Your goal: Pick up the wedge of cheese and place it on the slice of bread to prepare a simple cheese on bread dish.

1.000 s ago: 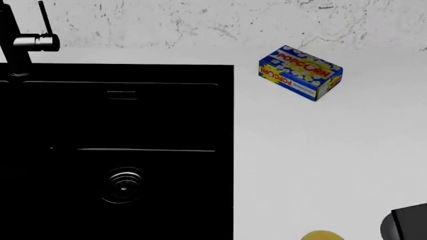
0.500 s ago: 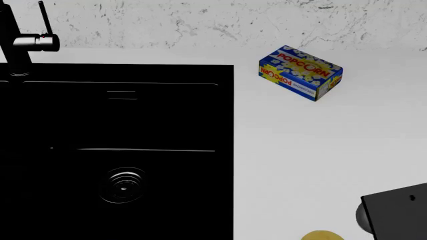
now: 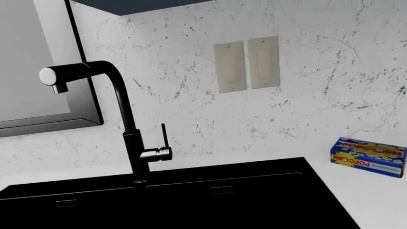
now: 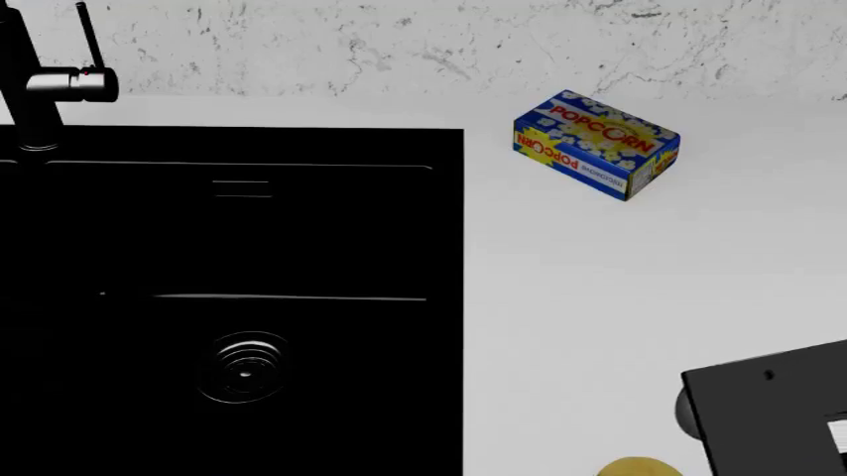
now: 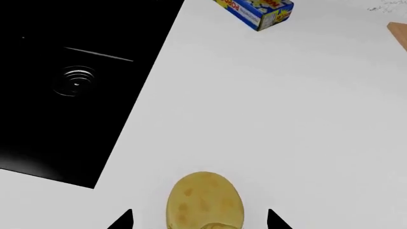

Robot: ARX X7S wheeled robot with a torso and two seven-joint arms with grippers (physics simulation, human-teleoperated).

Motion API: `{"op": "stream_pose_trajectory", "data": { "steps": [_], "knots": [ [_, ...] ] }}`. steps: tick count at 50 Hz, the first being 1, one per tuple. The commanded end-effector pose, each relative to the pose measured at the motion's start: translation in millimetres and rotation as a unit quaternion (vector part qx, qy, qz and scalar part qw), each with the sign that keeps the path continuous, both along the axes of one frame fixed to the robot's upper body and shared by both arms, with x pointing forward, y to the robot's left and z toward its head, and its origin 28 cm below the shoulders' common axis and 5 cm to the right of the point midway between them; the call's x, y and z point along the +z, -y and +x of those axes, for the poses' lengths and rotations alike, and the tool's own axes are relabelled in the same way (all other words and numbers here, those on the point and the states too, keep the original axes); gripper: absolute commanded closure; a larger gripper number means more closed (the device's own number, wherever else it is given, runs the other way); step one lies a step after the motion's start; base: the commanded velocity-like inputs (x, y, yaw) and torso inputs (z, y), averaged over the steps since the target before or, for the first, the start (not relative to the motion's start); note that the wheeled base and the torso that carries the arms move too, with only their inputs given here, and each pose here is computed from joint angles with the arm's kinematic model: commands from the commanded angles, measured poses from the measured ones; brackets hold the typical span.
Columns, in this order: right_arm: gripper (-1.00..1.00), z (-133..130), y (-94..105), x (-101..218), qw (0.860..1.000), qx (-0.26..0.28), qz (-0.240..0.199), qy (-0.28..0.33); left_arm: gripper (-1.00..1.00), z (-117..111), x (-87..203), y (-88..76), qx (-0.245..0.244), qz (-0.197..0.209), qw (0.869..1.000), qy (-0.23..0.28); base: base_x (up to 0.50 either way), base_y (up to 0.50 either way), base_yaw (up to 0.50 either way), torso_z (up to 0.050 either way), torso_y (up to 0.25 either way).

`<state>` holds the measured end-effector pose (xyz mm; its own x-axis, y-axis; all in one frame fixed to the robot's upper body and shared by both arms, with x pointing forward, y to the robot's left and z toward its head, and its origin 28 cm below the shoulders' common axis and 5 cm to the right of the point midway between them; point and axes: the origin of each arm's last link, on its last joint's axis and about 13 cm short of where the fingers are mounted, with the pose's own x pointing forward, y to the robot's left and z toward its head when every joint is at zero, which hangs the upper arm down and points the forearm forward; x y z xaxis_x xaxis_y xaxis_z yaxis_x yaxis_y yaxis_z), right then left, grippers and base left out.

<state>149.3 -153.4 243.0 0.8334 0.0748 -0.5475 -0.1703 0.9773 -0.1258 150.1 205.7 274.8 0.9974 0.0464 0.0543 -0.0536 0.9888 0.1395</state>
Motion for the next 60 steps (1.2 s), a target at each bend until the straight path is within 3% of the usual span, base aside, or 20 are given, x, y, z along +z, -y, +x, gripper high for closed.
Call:
{"op": "stream_pose_trajectory", "data": {
  "steps": [1,60],
  "knots": [
    [-1.0,6,1.0,-12,1.0,-0.002,0.004,-0.02,-1.0,-1,0,0.0,0.003,0.0,1.0,0.001,0.0,0.0,0.0,0.0,0.0],
    [-1.0,27,3.0,-50,0.998,-0.012,-0.007,-0.065,-1.0,0,1,-0.1,-0.001,-0.001,1.0,0.003,0.0,0.0,0.0,0.0,0.0]
  ]
}}
